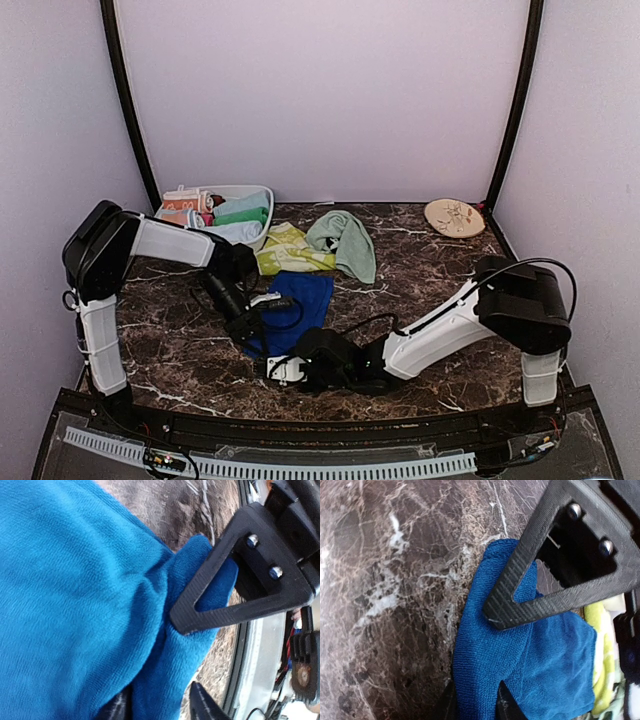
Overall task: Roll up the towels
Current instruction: Roll the towel at the center of the board.
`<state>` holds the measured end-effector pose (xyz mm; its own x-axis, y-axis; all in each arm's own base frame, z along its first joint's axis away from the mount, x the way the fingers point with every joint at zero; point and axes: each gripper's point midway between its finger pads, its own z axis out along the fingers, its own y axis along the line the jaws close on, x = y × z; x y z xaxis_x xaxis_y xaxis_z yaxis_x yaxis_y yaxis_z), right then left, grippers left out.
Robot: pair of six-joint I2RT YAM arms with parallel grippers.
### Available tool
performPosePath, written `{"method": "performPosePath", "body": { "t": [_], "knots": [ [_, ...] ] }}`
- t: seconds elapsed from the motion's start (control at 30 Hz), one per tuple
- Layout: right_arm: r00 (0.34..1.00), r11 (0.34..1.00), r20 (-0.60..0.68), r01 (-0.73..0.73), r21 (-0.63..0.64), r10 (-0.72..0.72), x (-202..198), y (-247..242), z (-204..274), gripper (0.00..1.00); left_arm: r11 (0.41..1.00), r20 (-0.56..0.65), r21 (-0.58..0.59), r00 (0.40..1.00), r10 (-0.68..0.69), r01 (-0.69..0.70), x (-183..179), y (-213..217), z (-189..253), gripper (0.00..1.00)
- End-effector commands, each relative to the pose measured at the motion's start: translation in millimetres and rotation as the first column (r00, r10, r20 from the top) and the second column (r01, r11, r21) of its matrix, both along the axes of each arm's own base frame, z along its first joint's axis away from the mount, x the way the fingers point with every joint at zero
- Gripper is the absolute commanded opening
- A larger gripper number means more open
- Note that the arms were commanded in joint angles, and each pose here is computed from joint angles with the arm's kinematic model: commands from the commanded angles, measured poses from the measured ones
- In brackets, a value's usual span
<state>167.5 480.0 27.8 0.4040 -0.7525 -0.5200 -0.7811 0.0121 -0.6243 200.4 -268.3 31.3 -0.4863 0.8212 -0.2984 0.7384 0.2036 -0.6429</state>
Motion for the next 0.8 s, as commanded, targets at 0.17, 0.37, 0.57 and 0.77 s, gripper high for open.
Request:
{"method": "performPosePath", "body": {
  "t": [0.17,0.37,0.57,0.77],
  "knots": [
    [0.898,0.994,-0.436,0.085,0.063,-0.050,-14.9,-2.3,-1.9,0.07,0.985,0.248,-0.126,0.957,0.147,-0.119,44.2,47.1,41.1,0.53],
    [0.697,0.983,-0.716,0.160,0.085,-0.051,-11.4,-7.2,3.0,0.03,0.977,0.429,-0.214,0.898,0.094,0.000,28.2,53.3,68.6,0.54],
    [0.351,0.972,-0.936,0.211,0.100,0.020,-11.4,-9.4,8.4,0.03,0.969,0.525,-0.182,0.850,-0.046,0.165,-4.4,36.6,66.5,0.54],
    [0.168,0.960,-0.985,0.270,0.080,0.035,-7.6,-13.0,3.3,0.07,0.962,0.532,-0.185,0.844,-0.075,0.202,-9.5,13.0,52.1,0.54]
  ]
}}
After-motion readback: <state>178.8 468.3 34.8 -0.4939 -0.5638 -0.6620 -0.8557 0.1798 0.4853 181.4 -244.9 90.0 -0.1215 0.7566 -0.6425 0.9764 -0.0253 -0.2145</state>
